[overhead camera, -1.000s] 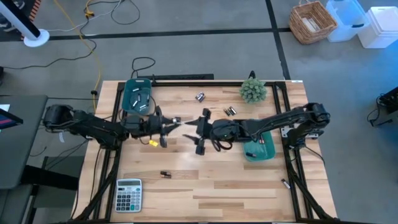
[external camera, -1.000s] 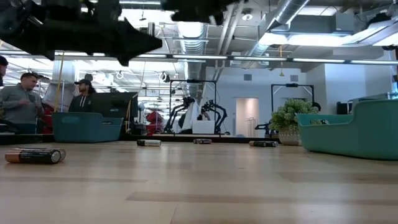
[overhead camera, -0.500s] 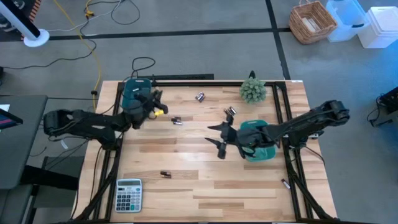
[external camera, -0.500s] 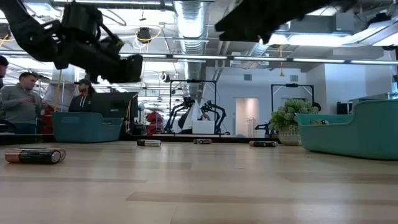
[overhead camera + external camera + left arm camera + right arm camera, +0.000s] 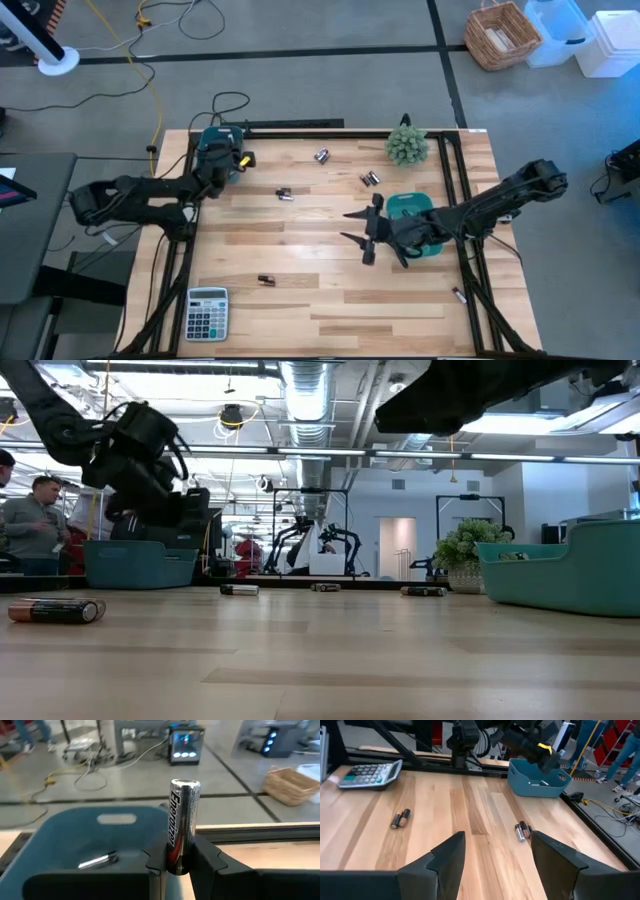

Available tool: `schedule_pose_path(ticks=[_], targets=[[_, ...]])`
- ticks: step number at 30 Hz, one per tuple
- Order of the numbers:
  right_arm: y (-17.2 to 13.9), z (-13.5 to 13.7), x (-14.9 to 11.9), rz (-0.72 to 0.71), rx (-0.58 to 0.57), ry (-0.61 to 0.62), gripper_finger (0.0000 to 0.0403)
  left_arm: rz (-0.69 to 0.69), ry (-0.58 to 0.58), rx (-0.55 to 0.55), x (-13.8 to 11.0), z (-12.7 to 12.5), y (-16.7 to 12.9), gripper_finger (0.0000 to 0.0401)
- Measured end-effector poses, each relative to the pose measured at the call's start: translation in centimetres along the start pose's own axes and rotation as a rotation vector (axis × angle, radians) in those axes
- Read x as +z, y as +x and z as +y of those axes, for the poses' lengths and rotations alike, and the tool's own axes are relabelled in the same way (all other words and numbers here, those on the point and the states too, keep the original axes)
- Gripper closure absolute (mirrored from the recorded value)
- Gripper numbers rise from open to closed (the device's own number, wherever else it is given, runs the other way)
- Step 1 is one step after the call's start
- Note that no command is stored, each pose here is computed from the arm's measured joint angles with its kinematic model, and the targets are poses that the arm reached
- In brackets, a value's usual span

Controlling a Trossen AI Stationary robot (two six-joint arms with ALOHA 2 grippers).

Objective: Sort batteries
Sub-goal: Put the black-silver battery into the blue bin

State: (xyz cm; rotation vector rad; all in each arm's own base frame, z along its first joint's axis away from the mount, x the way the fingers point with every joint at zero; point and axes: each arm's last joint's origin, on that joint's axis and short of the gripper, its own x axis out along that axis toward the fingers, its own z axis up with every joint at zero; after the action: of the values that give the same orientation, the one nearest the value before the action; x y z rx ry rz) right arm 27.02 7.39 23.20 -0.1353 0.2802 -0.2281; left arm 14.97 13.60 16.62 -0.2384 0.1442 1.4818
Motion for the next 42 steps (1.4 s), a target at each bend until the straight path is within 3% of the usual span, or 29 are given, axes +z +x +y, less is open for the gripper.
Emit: schedule_pose_path(ticks=[3,10,14,17,22,30,35,42], targets=[[-0.1,0.1,0.0,-0.004,0.006,-0.033,0.0163,0.038,-0.010,0.025,-0.4,0.5,0.3,0.0342],[0.0,-0.1,0.0,0.000,-0.001,-0.076,0.0163,0.070,-0.065,0.013,-0.7,0.5,0.3,0.0204],[0.0,-0.1,0.0,0.002,-0.002,-0.091,0.0163,0.102,-0.075,-0.071,-0.7,0.2,0.2,0.0158],[-0.4,0.1,0.1,0.003,0.012,-0.095,0.0163,0.090,-0.073,-0.174,-0.3,-0.8,-0.3,0.0151],[-3.2,-0.2,1.3,0.001,0.046,-0.011,0.0163,-0.007,0.007,-0.452,1.0,-3.8,-2.6,0.0148],[-9.9,-1.3,-0.4,0.265,0.080,0.080,0.0163,-0.165,0.127,-0.897,2.8,-7.9,-7.9,0.0148],[-13.2,-1.0,-2.4,0.492,0.194,0.155,0.0163,-0.170,0.191,-1.026,3.1,-9.2,-10.3,0.0148],[-16.4,0.9,-3.8,0.783,0.327,0.292,0.0163,-0.187,0.183,-1.158,3.6,-10.2,-13.0,0.0147]])
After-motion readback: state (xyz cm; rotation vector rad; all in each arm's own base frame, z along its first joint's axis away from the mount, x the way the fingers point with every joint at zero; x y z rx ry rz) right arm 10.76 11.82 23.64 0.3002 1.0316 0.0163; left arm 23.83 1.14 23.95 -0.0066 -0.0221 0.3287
